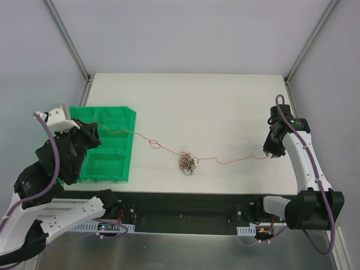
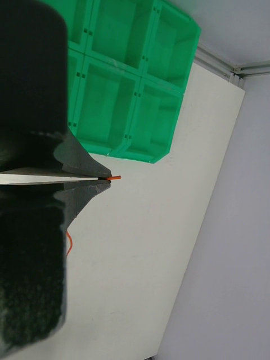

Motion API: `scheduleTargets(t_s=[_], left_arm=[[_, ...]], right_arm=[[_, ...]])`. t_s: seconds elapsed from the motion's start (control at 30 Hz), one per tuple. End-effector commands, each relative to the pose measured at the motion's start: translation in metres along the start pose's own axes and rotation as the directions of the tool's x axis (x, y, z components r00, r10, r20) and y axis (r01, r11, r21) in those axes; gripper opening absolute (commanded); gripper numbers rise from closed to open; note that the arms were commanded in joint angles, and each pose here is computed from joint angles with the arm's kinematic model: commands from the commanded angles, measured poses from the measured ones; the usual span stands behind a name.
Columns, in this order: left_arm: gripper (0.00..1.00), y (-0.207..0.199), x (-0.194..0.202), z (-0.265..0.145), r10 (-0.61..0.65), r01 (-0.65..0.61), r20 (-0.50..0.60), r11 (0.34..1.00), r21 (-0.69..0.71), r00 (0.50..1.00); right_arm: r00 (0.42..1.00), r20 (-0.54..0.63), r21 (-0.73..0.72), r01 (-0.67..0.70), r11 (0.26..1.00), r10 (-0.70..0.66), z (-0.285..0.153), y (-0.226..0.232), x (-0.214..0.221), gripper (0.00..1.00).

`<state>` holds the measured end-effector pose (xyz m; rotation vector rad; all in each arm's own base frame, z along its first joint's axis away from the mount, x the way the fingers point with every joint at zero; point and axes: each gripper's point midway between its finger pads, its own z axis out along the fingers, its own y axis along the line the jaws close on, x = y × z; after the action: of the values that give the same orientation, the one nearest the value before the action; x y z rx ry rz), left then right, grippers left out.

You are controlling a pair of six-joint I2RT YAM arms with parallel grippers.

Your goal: Untangle the cables

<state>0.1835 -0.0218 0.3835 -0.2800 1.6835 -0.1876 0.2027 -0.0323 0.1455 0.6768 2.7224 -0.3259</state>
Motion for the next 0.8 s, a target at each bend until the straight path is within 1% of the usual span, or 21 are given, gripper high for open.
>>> scheduleTargets(t_s=[0.0, 0.07, 0.13, 0.17, 0.2, 0.27, 0.33, 0.4, 0.43, 0.47, 0.5, 0.57, 0.6, 0.63, 0.67, 0.73, 0.77], left_arm=[[0.00, -0.017, 0.007, 0.005, -0.019, 0.021, -0.041, 0.999, 0.038, 0.999], [0.00, -0.030, 0.013, 0.006, -0.044, 0.051, -0.079, 0.996, 0.079, 0.996], [0.00, -0.045, 0.020, 0.006, -0.088, 0.103, -0.126, 0.988, 0.117, 0.988], [0.00, -0.052, 0.024, 0.007, -0.108, 0.128, -0.151, 0.983, 0.134, 0.983], [0.00, -0.059, 0.028, 0.007, -0.121, 0.148, -0.175, 0.978, 0.148, 0.977], [0.00, -0.070, 0.036, 0.007, -0.139, 0.178, -0.220, 0.970, 0.168, 0.966], [0.00, -0.077, 0.041, 0.008, -0.151, 0.199, -0.250, 0.964, 0.177, 0.956], [0.00, -0.082, 0.046, 0.008, -0.152, 0.207, -0.273, 0.961, 0.184, 0.950], [0.00, -0.085, 0.048, 0.009, -0.152, 0.209, -0.283, 0.960, 0.186, 0.947], [0.00, -0.087, 0.051, 0.009, -0.148, 0.210, -0.296, 0.959, 0.190, 0.944], [0.00, -0.089, 0.052, 0.009, -0.148, 0.213, -0.304, 0.958, 0.192, 0.941], [0.00, -0.094, 0.056, 0.009, -0.158, 0.230, -0.325, 0.953, 0.196, 0.932], [0.00, -0.096, 0.058, 0.008, -0.168, 0.243, -0.337, 0.950, 0.195, 0.926], [0.00, -0.098, 0.061, 0.009, -0.173, 0.252, -0.349, 0.948, 0.196, 0.921], [0.00, -0.102, 0.063, 0.009, -0.174, 0.258, -0.361, 0.946, 0.199, 0.916], [0.00, -0.108, 0.067, 0.009, -0.182, 0.276, -0.386, 0.940, 0.202, 0.904], [0.00, -0.110, 0.070, 0.009, -0.183, 0.282, -0.399, 0.938, 0.204, 0.899]], right_arm=[[0.988, -0.076, -0.200, 0.117, 0.973, -0.135, 0.000, 0.029, 0.018, 0.38], [0.974, -0.064, -0.264, 0.195, 0.944, -0.219, -0.006, 0.048, 0.026, 0.57], [0.956, 0.004, -0.295, 0.280, 0.914, -0.292, -0.017, 0.064, 0.027, 0.68], [0.946, 0.051, -0.316, 0.319, 0.894, -0.320, -0.025, 0.075, 0.027, 0.70], [0.938, 0.102, -0.374, 0.346, 0.861, -0.332, -0.035, 0.090, 0.027, 0.72], [0.919, 0.217, -0.550, 0.395, 0.736, -0.330, -0.063, 0.133, 0.034, 0.74], [0.911, 0.292, -0.724, 0.409, 0.556, -0.290, -0.099, 0.178, 0.048, 0.75], [0.923, 0.288, -0.852, 0.369, 0.372, -0.256, -0.131, 0.218, 0.066, 0.74], [0.930, 0.267, -0.898, 0.336, 0.284, -0.254, -0.145, 0.238, 0.073, 0.74], [0.933, 0.227, -0.932, 0.291, 0.217, -0.278, -0.155, 0.254, 0.086, 0.72], [0.930, 0.217, -0.942, 0.280, 0.188, -0.296, -0.162, 0.268, 0.093, 0.70], [0.907, 0.236, -0.933, 0.312, 0.181, -0.348, -0.168, 0.287, 0.107, 0.69], [0.898, 0.248, -0.920, 0.336, 0.201, -0.365, -0.168, 0.292, 0.109, 0.69], [0.892, 0.229, -0.907, 0.341, 0.247, -0.391, -0.160, 0.295, 0.112, 0.69], [0.890, 0.198, -0.905, 0.327, 0.271, -0.411, -0.154, 0.299, 0.114, 0.69], [0.886, 0.161, -0.924, 0.291, 0.250, -0.434, -0.154, 0.309, 0.122, 0.69], [0.883, 0.154, -0.938, 0.271, 0.214, -0.444, -0.157, 0.315, 0.130, 0.70]])
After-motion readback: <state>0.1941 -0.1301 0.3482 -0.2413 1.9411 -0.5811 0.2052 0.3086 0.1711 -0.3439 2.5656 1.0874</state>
